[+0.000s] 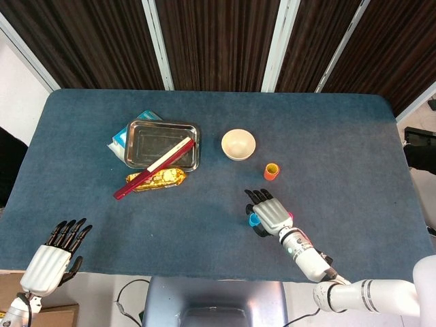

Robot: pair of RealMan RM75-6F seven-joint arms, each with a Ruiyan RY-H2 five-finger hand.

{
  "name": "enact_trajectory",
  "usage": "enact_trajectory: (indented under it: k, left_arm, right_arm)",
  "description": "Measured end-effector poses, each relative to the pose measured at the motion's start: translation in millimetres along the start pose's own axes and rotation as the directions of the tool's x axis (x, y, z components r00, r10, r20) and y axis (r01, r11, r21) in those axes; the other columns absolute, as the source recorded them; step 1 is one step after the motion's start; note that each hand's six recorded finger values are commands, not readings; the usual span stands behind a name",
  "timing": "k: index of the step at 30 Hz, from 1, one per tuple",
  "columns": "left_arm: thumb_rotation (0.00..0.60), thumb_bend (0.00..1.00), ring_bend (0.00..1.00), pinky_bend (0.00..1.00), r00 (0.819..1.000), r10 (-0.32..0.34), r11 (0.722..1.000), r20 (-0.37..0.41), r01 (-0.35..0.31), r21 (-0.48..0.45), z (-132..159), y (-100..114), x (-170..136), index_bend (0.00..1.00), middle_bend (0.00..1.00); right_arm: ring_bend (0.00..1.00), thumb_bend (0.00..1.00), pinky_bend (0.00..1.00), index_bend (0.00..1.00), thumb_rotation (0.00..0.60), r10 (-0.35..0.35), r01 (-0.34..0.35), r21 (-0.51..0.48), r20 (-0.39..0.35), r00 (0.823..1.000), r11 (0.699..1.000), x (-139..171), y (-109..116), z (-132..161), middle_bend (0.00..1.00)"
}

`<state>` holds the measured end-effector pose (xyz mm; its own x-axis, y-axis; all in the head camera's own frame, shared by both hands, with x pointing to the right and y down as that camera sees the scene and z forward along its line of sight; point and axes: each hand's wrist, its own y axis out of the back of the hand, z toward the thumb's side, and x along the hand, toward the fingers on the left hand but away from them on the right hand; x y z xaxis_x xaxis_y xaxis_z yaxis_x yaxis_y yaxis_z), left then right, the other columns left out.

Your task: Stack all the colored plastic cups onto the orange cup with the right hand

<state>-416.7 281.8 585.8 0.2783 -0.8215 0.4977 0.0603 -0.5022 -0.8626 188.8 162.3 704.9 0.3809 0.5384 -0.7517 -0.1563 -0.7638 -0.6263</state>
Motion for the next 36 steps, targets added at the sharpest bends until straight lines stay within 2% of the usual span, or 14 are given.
enact_trajectory:
  k: [15,18,22,26,30,34,36]
  left_arm:
    - [0.600,0.50,0.00,0.09,1.000,0.002,1.000,-0.001,-0.002,-0.001,-0.9,0.8,-0.3,0.00,0.00]
    - [0.600,0.50,0.00,0.09,1.000,0.002,1.000,-0.002,-0.002,-0.001,-0.9,0.7,-0.2,0.00,0.00]
    - [0.600,0.50,0.00,0.09,1.000,0.002,1.000,-0.002,-0.002,0.001,-0.7,0.5,-0.2,0.00,0.00]
    - [0.600,0.50,0.00,0.09,1.000,0.001,1.000,-0.004,-0.001,0.004,-0.5,-0.1,0.4,0.00,0.00]
    - [0.600,0.50,0.00,0.09,1.000,0.000,1.000,-0.005,0.000,0.007,-0.1,-0.9,0.9,0.00,0.00]
    - [0.600,0.50,0.00,0.09,1.000,-0.006,1.000,-0.005,0.006,0.008,0.0,-2.3,1.4,0.00,0.00]
    - [0.600,0.50,0.00,0.09,1.000,-0.008,1.000,-0.006,0.008,0.009,-0.1,-2.8,1.8,0.00,0.00]
  right_arm:
    - [0.00,0.49,0.00,0.60,0.600,-0.031,0.031,0.007,0.029,0.999,0.999,-2.9,4.9,-2.6,0.02]
    - [0.00,0.49,0.00,0.60,0.600,-0.050,0.050,-0.005,0.040,0.998,0.999,-1.8,11.5,-6.2,0.02]
    - [0.00,0.49,0.00,0.60,0.600,-0.108,0.110,-0.031,0.064,0.992,0.993,-2.9,31.7,-12.7,0.03]
    - [0.00,0.49,0.00,0.60,0.600,-0.206,0.211,-0.032,0.116,0.972,0.977,-11.2,64.2,-24.5,0.03]
    - [0.00,0.49,0.00,0.60,0.600,-0.288,0.297,-0.018,0.200,0.937,0.955,-24.8,94.2,-44.5,0.03]
    - [0.00,0.49,0.00,0.60,0.600,-0.299,0.315,-0.007,0.297,0.907,0.949,-38.7,104.2,-68.0,0.03]
    - [0.00,0.49,0.00,0.60,0.600,-0.291,0.312,-0.011,0.329,0.898,0.950,-44.3,103.9,-75.5,0.03]
